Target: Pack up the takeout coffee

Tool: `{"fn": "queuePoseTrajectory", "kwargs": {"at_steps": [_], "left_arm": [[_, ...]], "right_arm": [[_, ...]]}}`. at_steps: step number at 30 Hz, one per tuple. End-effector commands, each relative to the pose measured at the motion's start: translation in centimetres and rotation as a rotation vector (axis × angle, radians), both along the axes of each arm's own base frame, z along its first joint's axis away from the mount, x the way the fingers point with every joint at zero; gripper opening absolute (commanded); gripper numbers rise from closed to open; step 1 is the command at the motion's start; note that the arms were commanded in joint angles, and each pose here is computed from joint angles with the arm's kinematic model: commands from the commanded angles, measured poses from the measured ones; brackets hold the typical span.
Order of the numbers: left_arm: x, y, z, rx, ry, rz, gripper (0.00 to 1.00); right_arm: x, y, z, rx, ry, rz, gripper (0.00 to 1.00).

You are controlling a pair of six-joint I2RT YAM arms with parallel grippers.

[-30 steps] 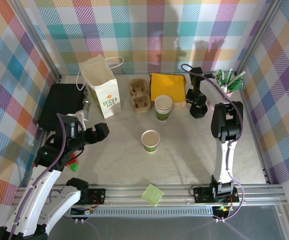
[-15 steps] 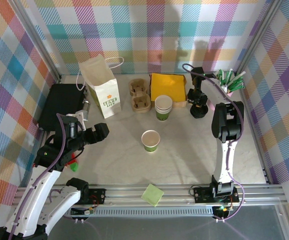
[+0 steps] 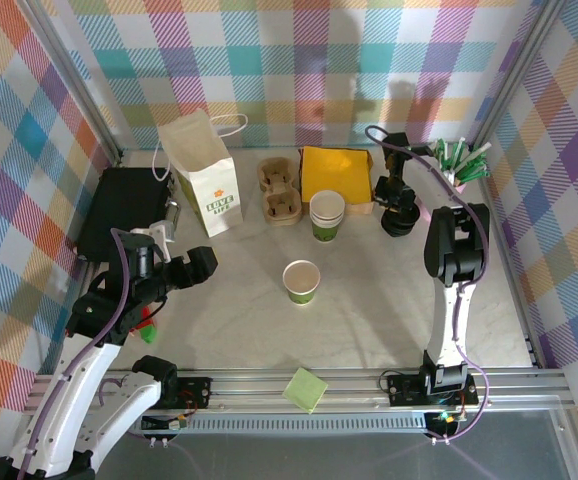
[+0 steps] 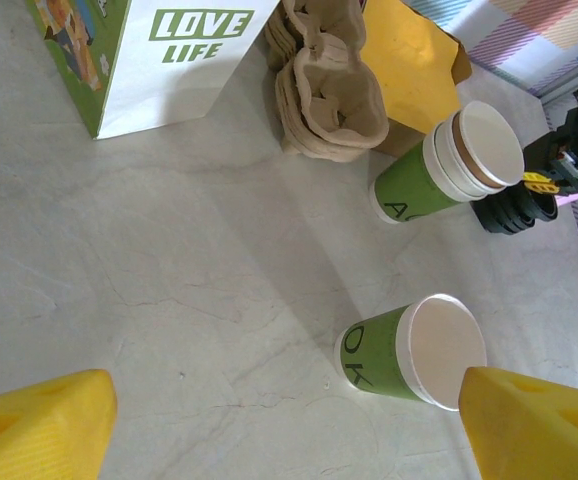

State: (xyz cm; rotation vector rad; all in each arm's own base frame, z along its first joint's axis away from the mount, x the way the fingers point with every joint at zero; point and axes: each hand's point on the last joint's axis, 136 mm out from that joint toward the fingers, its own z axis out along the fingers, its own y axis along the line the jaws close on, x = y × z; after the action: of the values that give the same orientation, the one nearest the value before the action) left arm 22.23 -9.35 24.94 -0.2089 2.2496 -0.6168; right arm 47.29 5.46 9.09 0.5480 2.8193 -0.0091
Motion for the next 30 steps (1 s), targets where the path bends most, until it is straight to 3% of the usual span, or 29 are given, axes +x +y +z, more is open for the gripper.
{"fn": "queuePoseTrajectory", "kwargs": {"at_steps": [1, 8, 17, 23, 30], "left_arm": [[-0.4, -0.1, 0.9, -0.010, -0.017, -0.006, 0.89], [-0.5, -0.8, 3.5, -0.050, -0.071, -0.041, 0.88], [-0.2, -3.4, 7.5, -0.151, -0.164, -0.136, 0.87], [0.6, -5.8, 8.6, -0.190, -0.178, -0.192, 0.87], [1.2, -12.1, 8.7, -0.188, -0.191, -0.346, 0.87]], "right_arm": [[-0.8, 0.0, 4.6, 0.040, -0.082, 0.003, 0.11], [-3.2, 2.3, 11.7, 0.211, -0.236, 0.046, 0.10], [-8.1, 7.9, 19.1, 0.622, -0.321, 0.116, 0.11], [-11.7, 11.7, 20.9, 0.868, -0.290, 0.144, 0.11], [-15.2, 16.6, 20.0, 0.981, -0.224, 0.189, 0.11]]}}
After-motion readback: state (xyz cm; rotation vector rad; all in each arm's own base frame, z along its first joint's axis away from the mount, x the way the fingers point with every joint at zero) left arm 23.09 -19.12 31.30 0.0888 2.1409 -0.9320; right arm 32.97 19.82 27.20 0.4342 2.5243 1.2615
